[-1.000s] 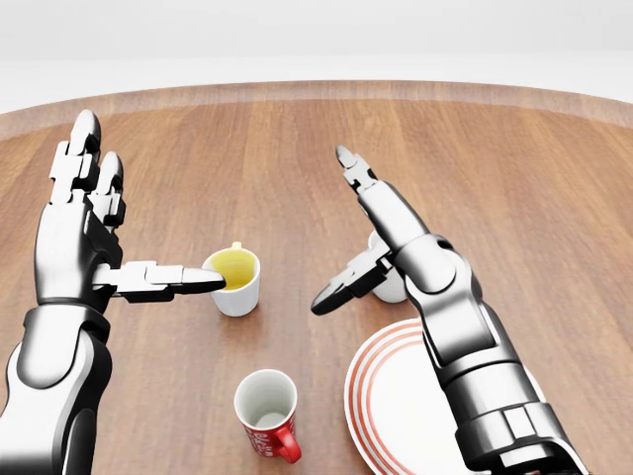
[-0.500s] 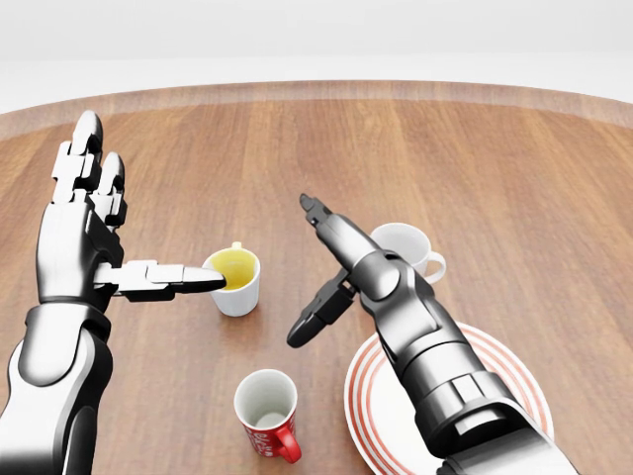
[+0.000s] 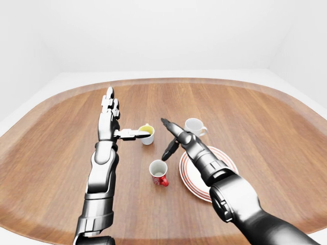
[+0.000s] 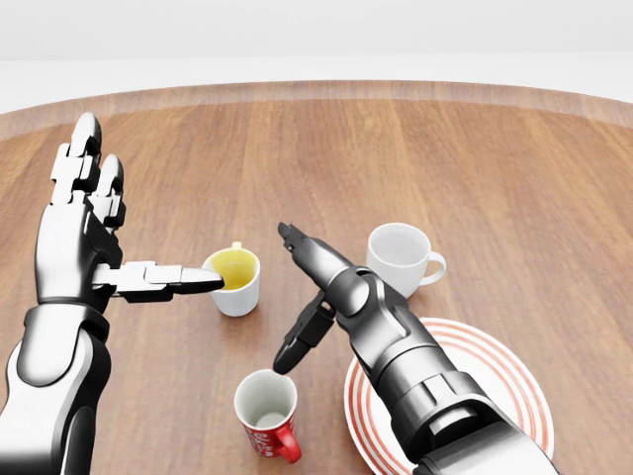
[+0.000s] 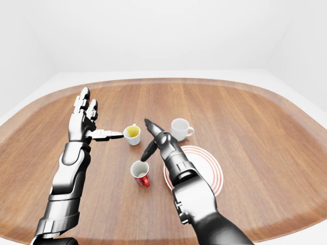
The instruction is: Pick up the red mug and put it on the plate
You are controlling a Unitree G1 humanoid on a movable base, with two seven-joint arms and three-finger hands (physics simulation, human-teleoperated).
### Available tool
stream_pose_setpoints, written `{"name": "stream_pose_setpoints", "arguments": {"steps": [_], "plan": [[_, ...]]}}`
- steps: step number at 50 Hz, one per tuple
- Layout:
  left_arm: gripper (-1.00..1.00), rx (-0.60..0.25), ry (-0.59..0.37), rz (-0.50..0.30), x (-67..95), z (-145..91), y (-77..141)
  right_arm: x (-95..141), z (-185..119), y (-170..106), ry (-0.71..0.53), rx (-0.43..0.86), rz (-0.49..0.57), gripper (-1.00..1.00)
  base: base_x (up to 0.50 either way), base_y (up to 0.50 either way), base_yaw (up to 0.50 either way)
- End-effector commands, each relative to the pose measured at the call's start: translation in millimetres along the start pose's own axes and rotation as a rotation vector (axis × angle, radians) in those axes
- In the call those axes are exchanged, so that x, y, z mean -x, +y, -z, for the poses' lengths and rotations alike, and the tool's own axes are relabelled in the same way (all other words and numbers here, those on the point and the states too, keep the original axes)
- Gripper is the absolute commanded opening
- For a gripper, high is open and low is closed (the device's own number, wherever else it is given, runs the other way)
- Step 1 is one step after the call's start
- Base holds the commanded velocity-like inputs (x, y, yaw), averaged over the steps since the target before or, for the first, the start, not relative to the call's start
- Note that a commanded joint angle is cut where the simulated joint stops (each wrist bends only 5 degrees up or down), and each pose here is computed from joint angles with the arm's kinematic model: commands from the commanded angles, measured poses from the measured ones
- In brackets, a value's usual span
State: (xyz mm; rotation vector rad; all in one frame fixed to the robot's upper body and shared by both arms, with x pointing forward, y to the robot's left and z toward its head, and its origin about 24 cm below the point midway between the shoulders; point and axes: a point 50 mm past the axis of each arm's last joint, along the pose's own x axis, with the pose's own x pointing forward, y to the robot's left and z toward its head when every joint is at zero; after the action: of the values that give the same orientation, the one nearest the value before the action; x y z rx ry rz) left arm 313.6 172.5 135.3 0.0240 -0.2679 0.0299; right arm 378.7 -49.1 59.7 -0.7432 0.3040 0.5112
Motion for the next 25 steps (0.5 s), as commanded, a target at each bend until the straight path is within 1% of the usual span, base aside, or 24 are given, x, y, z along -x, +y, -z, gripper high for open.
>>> {"name": "stream_pose_setpoints", "arguments": {"steps": [1,18,25], "plan": [[1.0,0.001,0.009,-0.002,0.0,1.9,1.4,-2.0,4.2,16.0,0.033,0.019,-0.04,1.0,0.0,0.0,0.0],[1.0,0.003,0.003,-0.002,1.0,0.8,1.6,-2.3,13.8,43.4,0.068,0.05,-0.105,1.0,0.0,0.0,0.0],[1.0,0.004,0.015,-0.003,1.0,3.6,1.6,-2.5,12.2,46.5,0.07,0.053,-0.113,1.0,0.0,0.0,0.0]]}}
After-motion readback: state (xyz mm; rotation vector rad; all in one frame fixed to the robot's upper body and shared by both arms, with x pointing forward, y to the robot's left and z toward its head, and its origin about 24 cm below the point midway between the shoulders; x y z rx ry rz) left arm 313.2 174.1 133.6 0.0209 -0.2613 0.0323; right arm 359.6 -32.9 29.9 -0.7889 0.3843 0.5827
